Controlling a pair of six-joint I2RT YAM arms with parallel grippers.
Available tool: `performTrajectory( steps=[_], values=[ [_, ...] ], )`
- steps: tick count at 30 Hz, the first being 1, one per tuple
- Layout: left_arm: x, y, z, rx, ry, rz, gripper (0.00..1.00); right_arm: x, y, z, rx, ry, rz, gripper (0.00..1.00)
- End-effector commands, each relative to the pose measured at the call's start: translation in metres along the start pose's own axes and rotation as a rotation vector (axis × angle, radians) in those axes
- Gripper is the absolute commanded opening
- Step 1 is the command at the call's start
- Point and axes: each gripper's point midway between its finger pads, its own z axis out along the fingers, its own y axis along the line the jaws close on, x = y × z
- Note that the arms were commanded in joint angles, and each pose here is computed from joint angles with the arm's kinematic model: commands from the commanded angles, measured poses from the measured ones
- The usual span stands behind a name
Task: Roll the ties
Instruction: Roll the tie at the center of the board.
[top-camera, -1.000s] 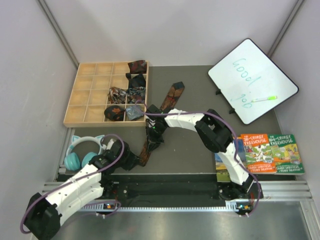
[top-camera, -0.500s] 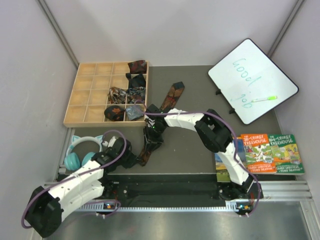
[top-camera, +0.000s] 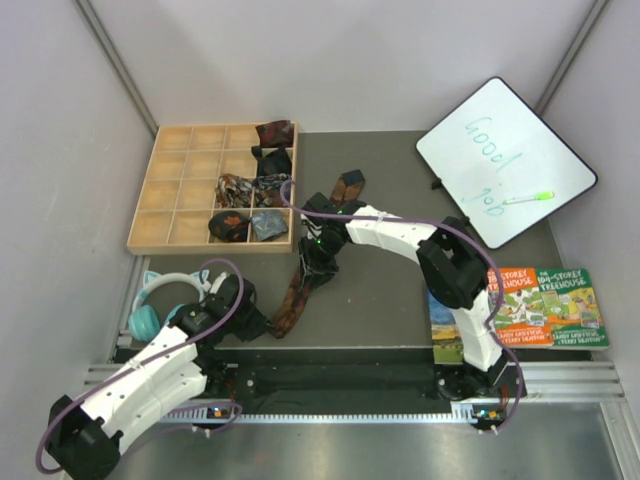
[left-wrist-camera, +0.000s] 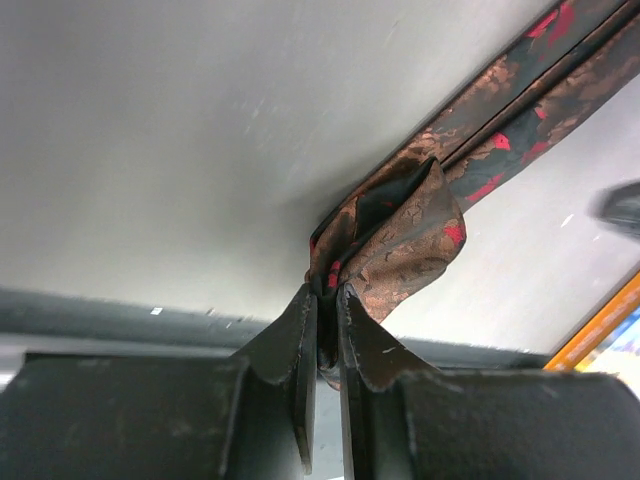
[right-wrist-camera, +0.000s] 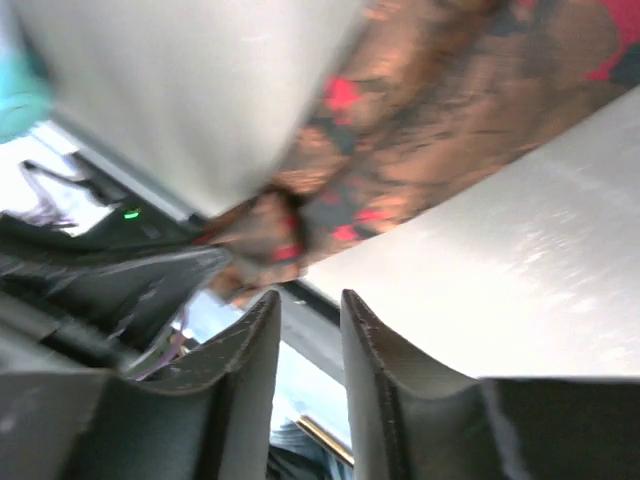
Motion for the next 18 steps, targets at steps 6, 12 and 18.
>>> performTrajectory(
  steps=[6,12,18],
  values=[
    [0.006,0.006,-0.027,-0.058,0.056,0.060,0.00,0.016,0.081,-0.019,-0.154,-0.122,-0.141,0.16],
    [0.003,0.004,-0.036,-0.055,0.044,0.067,0.00,0.029,0.081,0.020,-0.131,-0.069,-0.129,0.04],
    [-0.005,0.002,-0.043,-0.065,0.006,0.077,0.00,0.036,0.072,0.040,-0.102,-0.039,-0.108,0.00]
  ],
)
